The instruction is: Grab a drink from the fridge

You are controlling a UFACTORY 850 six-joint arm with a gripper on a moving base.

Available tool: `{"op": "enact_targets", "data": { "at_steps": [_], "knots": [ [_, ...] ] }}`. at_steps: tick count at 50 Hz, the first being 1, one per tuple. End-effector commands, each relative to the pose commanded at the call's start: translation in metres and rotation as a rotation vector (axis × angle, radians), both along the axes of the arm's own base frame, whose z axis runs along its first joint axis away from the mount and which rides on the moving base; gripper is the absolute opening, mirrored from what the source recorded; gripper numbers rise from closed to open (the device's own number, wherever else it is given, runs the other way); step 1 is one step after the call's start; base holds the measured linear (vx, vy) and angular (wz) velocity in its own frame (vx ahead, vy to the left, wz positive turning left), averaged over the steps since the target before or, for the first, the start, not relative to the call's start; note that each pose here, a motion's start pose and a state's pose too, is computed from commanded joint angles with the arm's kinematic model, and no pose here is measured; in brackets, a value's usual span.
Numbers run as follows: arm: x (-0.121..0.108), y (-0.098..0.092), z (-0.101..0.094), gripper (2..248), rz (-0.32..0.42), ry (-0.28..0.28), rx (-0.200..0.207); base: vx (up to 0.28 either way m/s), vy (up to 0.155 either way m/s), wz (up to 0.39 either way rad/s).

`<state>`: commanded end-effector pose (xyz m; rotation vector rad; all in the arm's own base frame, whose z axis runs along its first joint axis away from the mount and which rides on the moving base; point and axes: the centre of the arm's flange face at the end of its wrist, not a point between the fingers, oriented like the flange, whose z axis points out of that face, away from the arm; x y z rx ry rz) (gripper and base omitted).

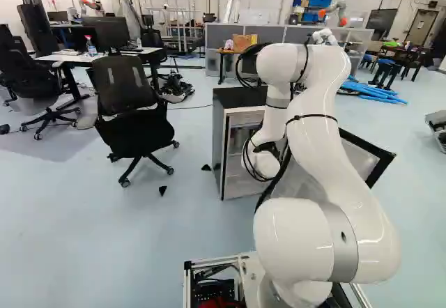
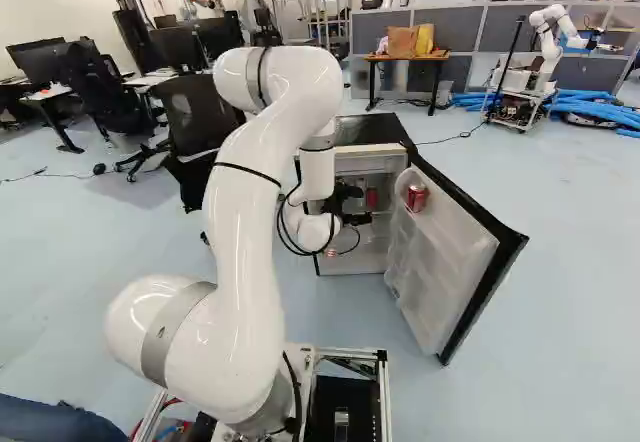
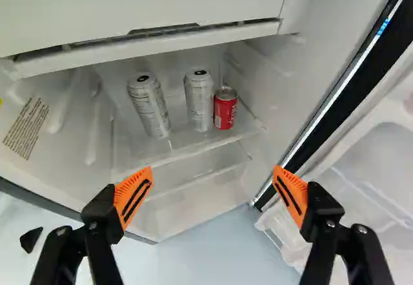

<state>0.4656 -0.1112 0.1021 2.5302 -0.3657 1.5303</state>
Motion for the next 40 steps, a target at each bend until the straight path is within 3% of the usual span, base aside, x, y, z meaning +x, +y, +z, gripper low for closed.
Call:
{"op": "enact_targets", "data": {
  "at_steps": [40],
  "knots": [
    [0.039, -0.025, -0.054, 247, -0.029, -0.107, -0.034, 0.0, 0.0, 0.0]
  ]
}}
